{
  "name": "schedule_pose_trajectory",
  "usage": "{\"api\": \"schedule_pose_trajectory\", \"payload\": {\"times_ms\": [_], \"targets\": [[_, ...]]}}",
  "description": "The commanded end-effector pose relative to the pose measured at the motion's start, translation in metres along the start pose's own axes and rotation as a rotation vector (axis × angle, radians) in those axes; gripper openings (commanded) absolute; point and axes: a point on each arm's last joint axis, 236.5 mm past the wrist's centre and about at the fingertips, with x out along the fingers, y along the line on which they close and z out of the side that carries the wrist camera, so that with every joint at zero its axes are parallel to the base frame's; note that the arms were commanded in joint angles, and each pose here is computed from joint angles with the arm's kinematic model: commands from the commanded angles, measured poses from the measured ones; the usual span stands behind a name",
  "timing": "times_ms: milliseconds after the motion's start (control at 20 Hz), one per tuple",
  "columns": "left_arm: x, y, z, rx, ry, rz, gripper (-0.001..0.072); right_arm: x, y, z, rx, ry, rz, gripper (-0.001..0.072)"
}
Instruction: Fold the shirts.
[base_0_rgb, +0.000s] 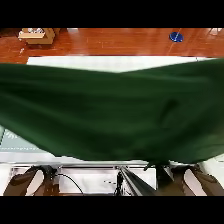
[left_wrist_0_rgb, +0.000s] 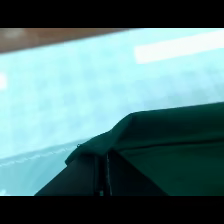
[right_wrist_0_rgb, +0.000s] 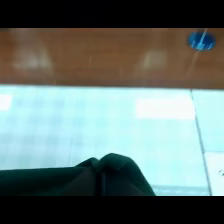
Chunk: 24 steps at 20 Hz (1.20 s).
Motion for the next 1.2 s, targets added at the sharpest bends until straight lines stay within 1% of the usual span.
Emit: {"api": "schedule_pose_trajectory", "payload": {"times_ms": [0,100,200,300,400,600,750,950,1150], "targets": [[0.082,0.025,-0.024,-0.082,0.134,-0.054,0.0024,0.09,-0.017,-0.023,0.063,0.247,0.076,0.0032],[0.135,0.04,-0.039,-0.157,0.21,-0.09,0.0024,0.15,-0.035,-0.043,0.118,0.385,0.095,0.0032],[0.186,0.046,-0.053,-0.233,0.281,-0.159,0.0024,0.203,-0.046,-0.06,0.166,0.489,0.125,0.0032],[0.234,0.045,-0.062,-0.292,0.342,-0.223,0.0024,0.249,-0.052,-0.073,0.207,0.543,0.16,0.0032],[0.284,0.052,-0.069,-0.316,0.361,-0.227,0.0024,0.294,-0.056,-0.08,0.2,0.545,0.172,0.0032],[0.362,0.064,-0.085,-0.364,0.361,-0.197,0.0025,0.378,-0.046,-0.09,0.175,0.502,0.196,0.0032],[0.402,0.076,-0.08,-0.367,0.283,-0.15,0.0025,0.434,-0.041,-0.092,0.136,0.423,0.198,0.0032],[0.439,0.105,-0.055,-0.334,0.107,-0.05,0.0026,0.49,-0.057,-0.081,0.157,0.271,0.134,0.0033],[0.469,0.121,-0.057,-0.343,0.043,0.011,0.0026,0.525,-0.078,-0.079,0.16,0.178,0.071,0.0033]]}}
